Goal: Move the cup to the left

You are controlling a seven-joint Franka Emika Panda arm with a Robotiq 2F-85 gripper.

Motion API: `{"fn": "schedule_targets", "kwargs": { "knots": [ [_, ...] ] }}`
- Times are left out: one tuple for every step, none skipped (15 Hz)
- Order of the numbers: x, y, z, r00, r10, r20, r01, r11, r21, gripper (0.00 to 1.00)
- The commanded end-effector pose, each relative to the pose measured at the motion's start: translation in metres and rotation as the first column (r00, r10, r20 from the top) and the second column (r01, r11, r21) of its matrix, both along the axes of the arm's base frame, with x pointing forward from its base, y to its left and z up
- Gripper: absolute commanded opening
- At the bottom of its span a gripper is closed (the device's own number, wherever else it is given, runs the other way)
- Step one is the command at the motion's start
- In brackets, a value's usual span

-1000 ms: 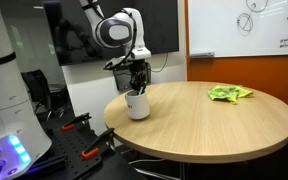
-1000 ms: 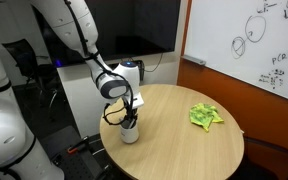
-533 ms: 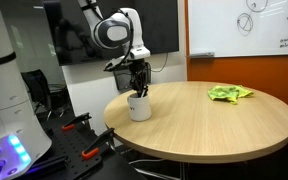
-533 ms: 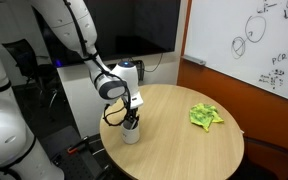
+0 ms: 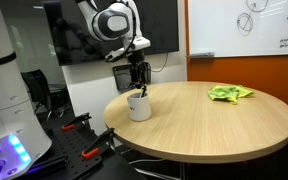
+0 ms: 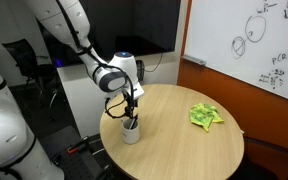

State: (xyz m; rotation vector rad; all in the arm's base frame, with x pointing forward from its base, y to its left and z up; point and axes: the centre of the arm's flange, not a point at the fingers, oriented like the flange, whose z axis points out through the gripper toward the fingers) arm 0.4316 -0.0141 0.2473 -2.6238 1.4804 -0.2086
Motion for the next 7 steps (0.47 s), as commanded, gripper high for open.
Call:
{"fn": "schedule_targets", "kwargs": {
  "knots": [
    [-0.012,0.008,0.046,0.990,0.127,-0.064,-0.127,0.992,0.003,1.00],
    [-0.015,0.011,0.056,0.983,0.161,-0.086,-0.161,0.987,0.012,1.00],
    [-0.018,0.014,0.065,0.976,0.190,-0.103,-0.190,0.982,0.009,1.00],
    [-0.020,0.016,0.074,0.972,0.210,-0.105,-0.209,0.978,0.013,1.00],
    [-0.022,0.017,0.082,0.969,0.225,-0.104,-0.225,0.974,0.008,1.00],
    [-0.023,0.019,0.089,0.966,0.240,-0.098,-0.241,0.971,0.002,1.00],
    [-0.024,0.020,0.095,0.962,0.257,-0.093,-0.259,0.966,-0.002,1.00]
  ]
}}
